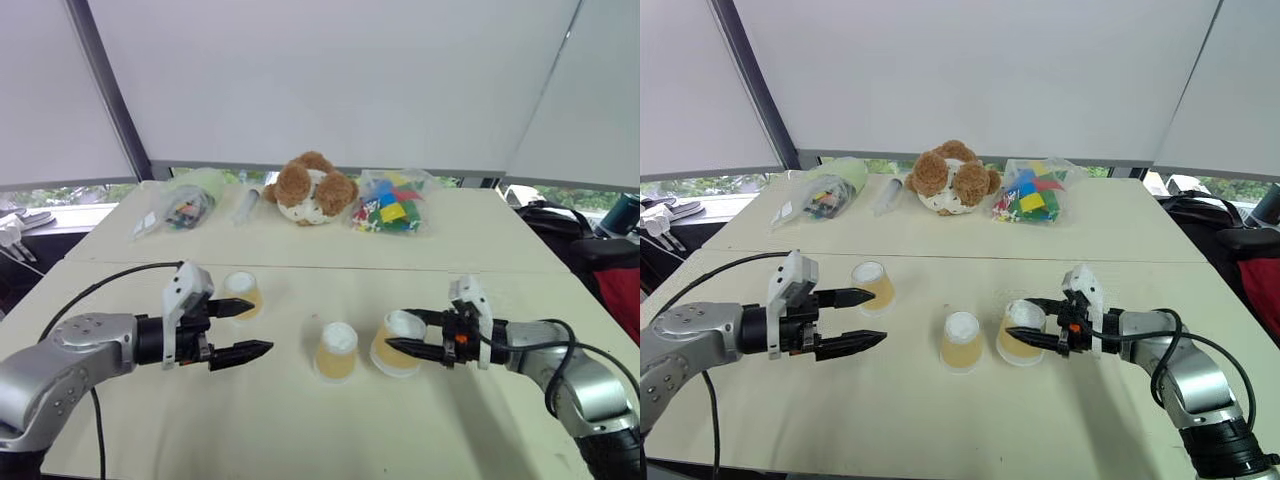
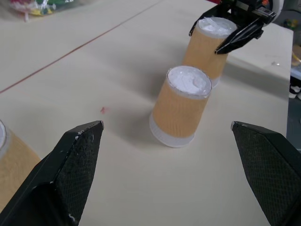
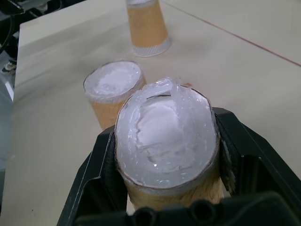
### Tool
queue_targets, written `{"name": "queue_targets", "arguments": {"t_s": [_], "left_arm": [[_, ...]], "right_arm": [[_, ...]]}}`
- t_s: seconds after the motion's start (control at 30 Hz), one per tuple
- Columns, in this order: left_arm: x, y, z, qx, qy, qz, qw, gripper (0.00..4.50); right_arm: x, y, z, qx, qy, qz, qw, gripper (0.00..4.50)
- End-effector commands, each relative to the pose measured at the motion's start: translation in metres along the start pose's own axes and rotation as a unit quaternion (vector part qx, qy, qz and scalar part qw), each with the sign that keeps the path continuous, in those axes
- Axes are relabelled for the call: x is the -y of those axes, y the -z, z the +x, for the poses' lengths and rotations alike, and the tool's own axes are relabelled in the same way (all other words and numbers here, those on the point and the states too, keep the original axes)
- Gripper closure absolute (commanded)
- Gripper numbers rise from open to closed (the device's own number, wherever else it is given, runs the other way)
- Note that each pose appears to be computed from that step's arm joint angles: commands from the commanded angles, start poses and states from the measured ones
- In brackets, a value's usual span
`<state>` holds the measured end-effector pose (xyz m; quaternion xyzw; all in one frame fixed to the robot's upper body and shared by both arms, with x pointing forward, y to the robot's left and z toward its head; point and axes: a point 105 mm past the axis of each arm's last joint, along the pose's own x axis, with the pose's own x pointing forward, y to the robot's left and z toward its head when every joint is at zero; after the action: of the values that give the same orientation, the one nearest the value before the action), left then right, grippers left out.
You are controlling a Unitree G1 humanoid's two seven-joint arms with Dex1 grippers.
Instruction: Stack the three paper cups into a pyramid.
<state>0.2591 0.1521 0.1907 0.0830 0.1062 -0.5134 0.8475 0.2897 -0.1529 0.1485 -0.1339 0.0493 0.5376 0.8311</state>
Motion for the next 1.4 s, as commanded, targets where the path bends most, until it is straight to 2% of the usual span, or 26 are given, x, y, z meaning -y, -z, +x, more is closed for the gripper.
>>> {"name": "queue_targets", "arguments": {"t_s": [0.03, 0.5, 0.57, 0.67, 0.93, 1.13, 1.27, 1.4], "left_arm": [[0.003, -0.005, 0.000, 0.004, 0.003, 0.019, 1.000, 0.00], [0.005, 0.001, 0.000, -0.003, 0.000, 0.015, 1.000, 0.00], [0.005, 0.001, 0.000, -0.004, 0.000, 0.015, 1.000, 0.00], [0.004, 0.001, 0.000, -0.004, -0.003, 0.015, 1.000, 0.00], [-0.018, -0.005, -0.012, 0.014, -0.051, 0.016, 0.998, 0.00], [-0.061, -0.016, -0.033, 0.030, -0.137, 0.046, 0.989, 0.00], [-0.091, -0.013, -0.038, 0.041, -0.209, 0.074, 0.974, 0.00], [-0.103, 0.002, -0.021, 0.020, -0.222, 0.094, 0.970, 0.00]], "right_arm": [[-0.006, -0.002, 0.007, 0.004, -0.018, -0.041, 0.999, 2.37], [-0.001, 0.013, 0.022, 0.010, -0.022, -0.039, 0.999, 2.37], [-0.002, 0.013, 0.022, 0.011, -0.025, -0.034, 0.999, 1.31], [-0.002, 0.012, 0.023, 0.011, -0.026, -0.035, 0.999, 0.03], [0.002, -0.017, 0.006, 0.023, 0.009, -0.048, 0.999, 0.03], [-0.001, -0.069, -0.013, 0.068, 0.019, -0.021, 0.997, 0.03], [0.005, -0.107, -0.021, 0.111, 0.035, -0.017, 0.993, 0.03], [-0.009, -0.109, -0.019, 0.061, -0.010, 0.010, 0.998, 0.03]]}}
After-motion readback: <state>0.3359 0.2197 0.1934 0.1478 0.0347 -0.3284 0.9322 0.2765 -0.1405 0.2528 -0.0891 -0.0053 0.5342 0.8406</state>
